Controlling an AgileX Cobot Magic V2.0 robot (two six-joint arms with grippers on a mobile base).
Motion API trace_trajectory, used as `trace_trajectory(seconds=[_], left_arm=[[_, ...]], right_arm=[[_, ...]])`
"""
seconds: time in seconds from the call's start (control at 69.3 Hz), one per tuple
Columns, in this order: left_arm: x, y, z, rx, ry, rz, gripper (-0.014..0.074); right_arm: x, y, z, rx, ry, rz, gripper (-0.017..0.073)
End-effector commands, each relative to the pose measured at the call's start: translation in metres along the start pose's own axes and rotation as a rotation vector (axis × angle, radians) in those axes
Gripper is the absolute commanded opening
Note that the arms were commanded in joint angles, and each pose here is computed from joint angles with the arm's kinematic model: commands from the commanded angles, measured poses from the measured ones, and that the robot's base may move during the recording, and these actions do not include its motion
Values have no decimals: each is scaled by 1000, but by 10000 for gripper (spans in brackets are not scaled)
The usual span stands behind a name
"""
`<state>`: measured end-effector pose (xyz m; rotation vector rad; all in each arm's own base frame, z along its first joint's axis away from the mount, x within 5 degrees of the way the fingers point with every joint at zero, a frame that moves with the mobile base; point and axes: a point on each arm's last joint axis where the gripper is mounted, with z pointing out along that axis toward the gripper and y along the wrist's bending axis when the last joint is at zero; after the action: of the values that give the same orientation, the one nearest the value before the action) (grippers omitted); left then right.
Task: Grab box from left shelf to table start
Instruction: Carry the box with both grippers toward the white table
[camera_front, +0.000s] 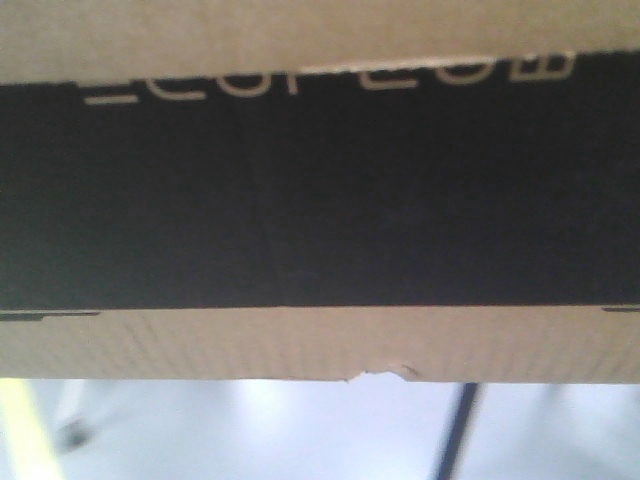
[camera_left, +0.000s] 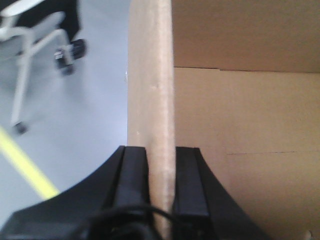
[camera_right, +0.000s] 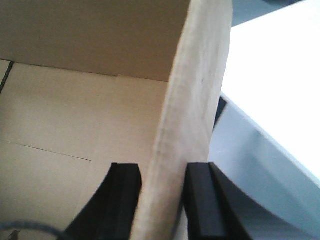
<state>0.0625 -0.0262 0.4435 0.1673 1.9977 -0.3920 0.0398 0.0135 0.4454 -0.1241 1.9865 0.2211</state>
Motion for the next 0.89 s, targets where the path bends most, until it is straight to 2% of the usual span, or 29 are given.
trace_trajectory(seconds=[0.0,0.88], left_arm=[[-20,-13,-10,146,-177,-76,-92],[-20,-13,-11,145,-181,-75,-92]], right_arm=[[-17,4,-6,-37,-146,-1,55],[-17,4,-6,-37,-145,-1,55]])
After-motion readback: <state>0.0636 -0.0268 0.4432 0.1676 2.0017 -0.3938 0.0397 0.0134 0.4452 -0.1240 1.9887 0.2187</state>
